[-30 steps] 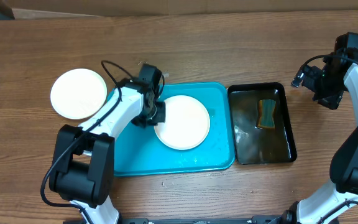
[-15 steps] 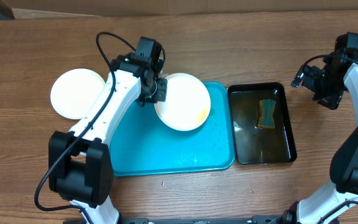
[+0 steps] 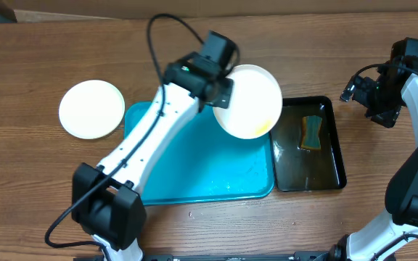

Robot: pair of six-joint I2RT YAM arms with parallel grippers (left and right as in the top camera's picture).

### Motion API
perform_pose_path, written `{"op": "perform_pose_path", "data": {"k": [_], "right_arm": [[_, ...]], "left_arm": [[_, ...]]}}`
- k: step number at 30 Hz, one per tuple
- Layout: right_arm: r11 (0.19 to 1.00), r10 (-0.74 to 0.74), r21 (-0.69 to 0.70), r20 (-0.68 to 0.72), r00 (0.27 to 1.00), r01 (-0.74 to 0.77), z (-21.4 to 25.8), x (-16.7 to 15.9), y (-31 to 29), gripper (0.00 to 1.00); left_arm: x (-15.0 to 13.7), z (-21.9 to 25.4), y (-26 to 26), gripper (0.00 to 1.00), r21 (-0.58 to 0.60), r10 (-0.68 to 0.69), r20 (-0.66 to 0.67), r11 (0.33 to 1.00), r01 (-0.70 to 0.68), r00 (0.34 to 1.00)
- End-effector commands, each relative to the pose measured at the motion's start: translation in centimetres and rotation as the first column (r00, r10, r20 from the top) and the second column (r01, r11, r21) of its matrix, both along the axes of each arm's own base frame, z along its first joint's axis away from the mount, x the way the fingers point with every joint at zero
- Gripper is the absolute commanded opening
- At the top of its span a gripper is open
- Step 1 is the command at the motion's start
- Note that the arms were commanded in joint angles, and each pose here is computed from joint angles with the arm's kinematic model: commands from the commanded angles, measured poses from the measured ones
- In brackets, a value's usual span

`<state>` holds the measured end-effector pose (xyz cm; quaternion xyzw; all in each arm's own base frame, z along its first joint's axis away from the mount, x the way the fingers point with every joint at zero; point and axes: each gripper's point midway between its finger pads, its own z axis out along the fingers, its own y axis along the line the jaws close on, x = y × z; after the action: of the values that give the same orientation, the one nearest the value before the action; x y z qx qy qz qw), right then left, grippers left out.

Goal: Clean dirty plates on tray and stack at the side
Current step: 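Lift the white plate with left gripper and swing it left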

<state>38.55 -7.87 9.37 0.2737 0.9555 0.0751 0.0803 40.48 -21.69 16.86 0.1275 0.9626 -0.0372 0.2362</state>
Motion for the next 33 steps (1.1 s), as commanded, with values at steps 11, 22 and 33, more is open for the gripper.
{"op": "perform_pose_path", "data": {"k": [11,22,33], "right_arm": [[1.0,0.001,0.002,0.022,1.0,-0.001,0.7,0.3,0.2,1.0],[1.0,0.001,0.002,0.022,1.0,-0.001,0.7,0.3,0.2,1.0],[1.0,0.001,0.002,0.022,1.0,-0.001,0.7,0.3,0.2,1.0]], "left_arm": [[-2.8,7.9,-8.2,0.04,0.31,-0.142,0.472,0.951,-0.013,0.87],[-6.9,13.5,-12.5,0.04,0.513,-0.332,0.64,0.856,-0.064,0.693],[-5.7,13.1,-12.2,0.04,0.349,-0.18,0.679,0.932,-0.097,0.712]]}}
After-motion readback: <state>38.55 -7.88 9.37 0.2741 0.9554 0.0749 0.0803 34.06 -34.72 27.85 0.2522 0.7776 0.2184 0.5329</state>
